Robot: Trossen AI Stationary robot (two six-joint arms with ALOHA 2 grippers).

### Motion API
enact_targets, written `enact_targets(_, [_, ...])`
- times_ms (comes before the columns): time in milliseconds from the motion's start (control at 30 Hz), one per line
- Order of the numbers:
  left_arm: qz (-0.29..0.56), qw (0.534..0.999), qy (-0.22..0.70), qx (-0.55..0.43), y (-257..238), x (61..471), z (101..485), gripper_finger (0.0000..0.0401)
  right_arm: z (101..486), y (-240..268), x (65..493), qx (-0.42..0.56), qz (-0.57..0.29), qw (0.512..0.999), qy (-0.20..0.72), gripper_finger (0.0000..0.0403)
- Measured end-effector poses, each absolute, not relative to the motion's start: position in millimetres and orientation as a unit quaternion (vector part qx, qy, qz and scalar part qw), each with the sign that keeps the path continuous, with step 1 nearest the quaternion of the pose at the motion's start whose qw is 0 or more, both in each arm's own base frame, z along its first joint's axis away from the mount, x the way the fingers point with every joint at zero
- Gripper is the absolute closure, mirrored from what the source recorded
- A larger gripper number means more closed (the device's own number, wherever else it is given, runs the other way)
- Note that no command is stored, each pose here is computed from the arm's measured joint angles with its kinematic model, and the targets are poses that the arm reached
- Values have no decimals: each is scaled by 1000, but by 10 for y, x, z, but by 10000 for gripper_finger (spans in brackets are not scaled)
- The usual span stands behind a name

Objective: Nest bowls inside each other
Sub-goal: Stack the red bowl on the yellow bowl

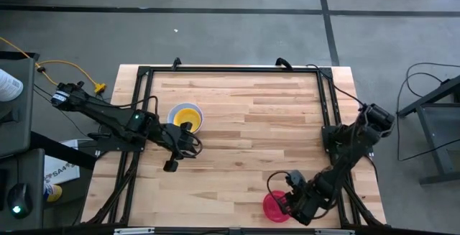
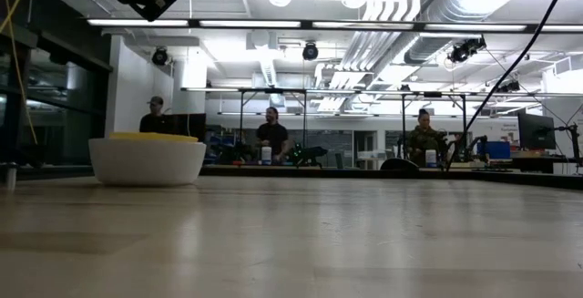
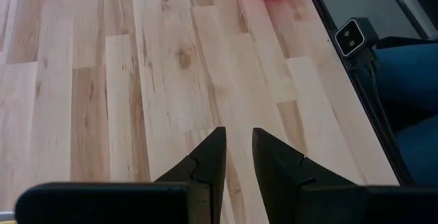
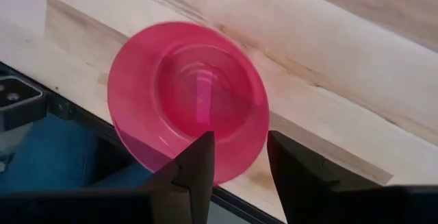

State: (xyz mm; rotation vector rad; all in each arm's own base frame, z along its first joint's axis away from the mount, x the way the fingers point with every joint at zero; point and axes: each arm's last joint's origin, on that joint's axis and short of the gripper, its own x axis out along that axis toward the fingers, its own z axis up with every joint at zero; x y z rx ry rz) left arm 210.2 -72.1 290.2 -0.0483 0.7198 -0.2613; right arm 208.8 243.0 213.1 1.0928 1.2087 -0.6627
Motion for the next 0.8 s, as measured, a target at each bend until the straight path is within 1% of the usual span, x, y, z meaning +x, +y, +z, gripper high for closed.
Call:
enact_targets(167, [-127, 927, 352, -29, -722, 2101, 2901, 327, 2129, 2469, 2028, 478, -294, 639, 526, 274])
enact_targets(500, [-127, 926, 354, -33, -722, 2100, 2899, 327, 1895, 2533, 2061, 447, -320, 633, 546, 274])
enact_targets(800, [-126, 926, 354, -33, -722, 2100, 2899, 327, 1798, 2515, 2120, 429, -325, 631, 559, 274])
